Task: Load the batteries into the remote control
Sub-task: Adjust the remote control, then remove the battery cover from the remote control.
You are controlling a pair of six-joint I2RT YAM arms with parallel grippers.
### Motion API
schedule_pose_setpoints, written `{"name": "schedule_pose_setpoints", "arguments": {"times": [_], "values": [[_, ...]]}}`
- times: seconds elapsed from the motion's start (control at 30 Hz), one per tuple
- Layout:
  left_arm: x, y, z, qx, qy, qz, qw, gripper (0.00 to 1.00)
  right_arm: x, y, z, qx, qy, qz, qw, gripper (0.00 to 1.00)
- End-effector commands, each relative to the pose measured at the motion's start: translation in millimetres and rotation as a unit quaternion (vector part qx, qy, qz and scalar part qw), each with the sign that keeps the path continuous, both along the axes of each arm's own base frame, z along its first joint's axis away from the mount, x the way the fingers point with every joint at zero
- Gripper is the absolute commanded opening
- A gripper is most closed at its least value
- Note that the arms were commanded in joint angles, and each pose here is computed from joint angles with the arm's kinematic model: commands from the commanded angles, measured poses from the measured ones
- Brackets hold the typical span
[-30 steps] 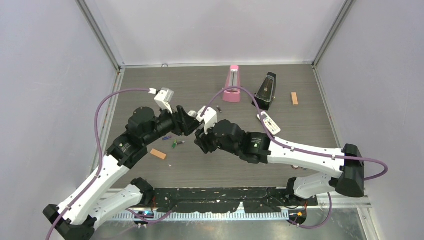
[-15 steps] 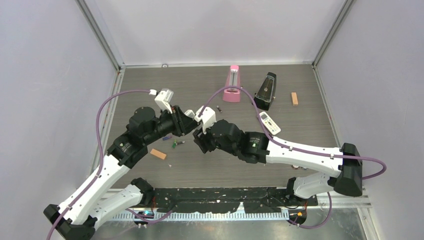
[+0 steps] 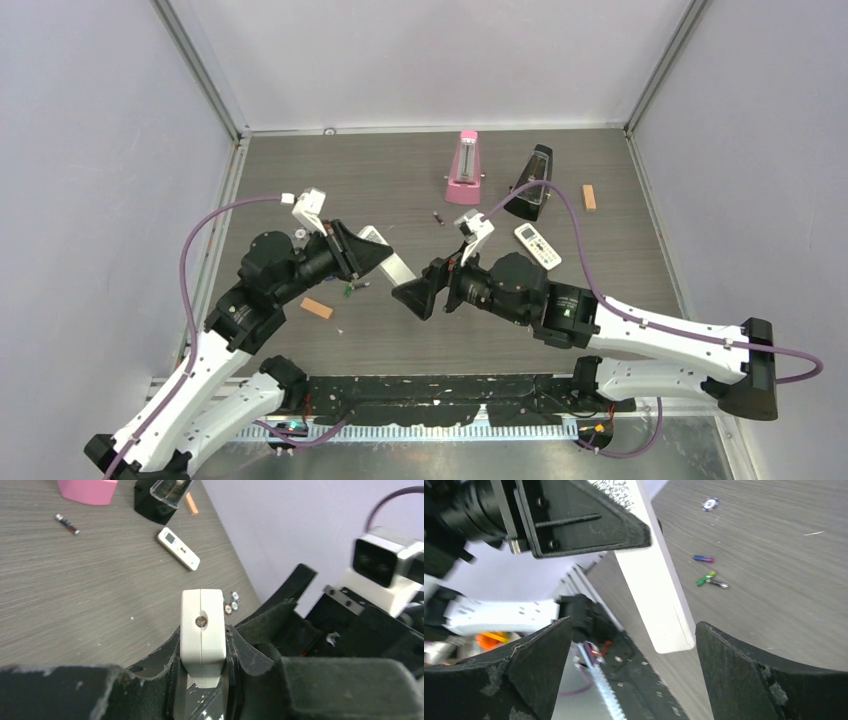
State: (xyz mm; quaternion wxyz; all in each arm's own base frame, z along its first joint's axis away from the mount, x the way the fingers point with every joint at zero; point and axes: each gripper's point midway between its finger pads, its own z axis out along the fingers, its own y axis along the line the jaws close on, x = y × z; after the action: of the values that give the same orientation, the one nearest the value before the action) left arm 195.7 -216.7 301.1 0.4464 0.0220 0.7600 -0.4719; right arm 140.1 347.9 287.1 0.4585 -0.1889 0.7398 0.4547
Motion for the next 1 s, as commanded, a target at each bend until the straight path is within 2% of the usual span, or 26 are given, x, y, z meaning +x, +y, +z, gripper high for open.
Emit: {"name": "schedule_pose_setpoints", "arguments": {"times": [0.0, 0.23, 0.33, 0.43, 0.8, 0.97], "values": [[-11.7, -0.9, 49.9, -0.092, -0.040, -0.012, 0.995, 0.00, -4.6, 5.2, 34.0, 0.130, 0.102, -0.022, 0.986, 0.99], [-24.7, 6.1, 75.6, -0.159, -0.036, -0.010, 0.987, 0.00, 3.6, -0.5, 35.9, 0.219, 0.175, -0.067, 0.958, 0.95], [-28.0, 10.4, 83.2, -0.182, -0.032, -0.003, 0.983, 0.00, 7.2, -8.9, 44.8, 0.260, 0.179, -0.080, 0.946, 0.94], [-31.1, 14.3, 89.7, -0.203, -0.035, 0.001, 0.979, 0.00, 7.1, -12.0, 60.8, 0.304, 0.172, -0.073, 0.934, 0.87], [-41.7, 14.1, 100.7, -0.250, -0.037, -0.021, 0.967, 0.00, -4.5, 6.4, 88.0, 0.321, 0.169, -0.018, 0.932, 0.81], [-43.2, 14.7, 100.5, -0.255, -0.032, -0.022, 0.966, 0.00, -3.8, 11.9, 92.1, 0.332, 0.176, -0.013, 0.927, 0.68]]}}
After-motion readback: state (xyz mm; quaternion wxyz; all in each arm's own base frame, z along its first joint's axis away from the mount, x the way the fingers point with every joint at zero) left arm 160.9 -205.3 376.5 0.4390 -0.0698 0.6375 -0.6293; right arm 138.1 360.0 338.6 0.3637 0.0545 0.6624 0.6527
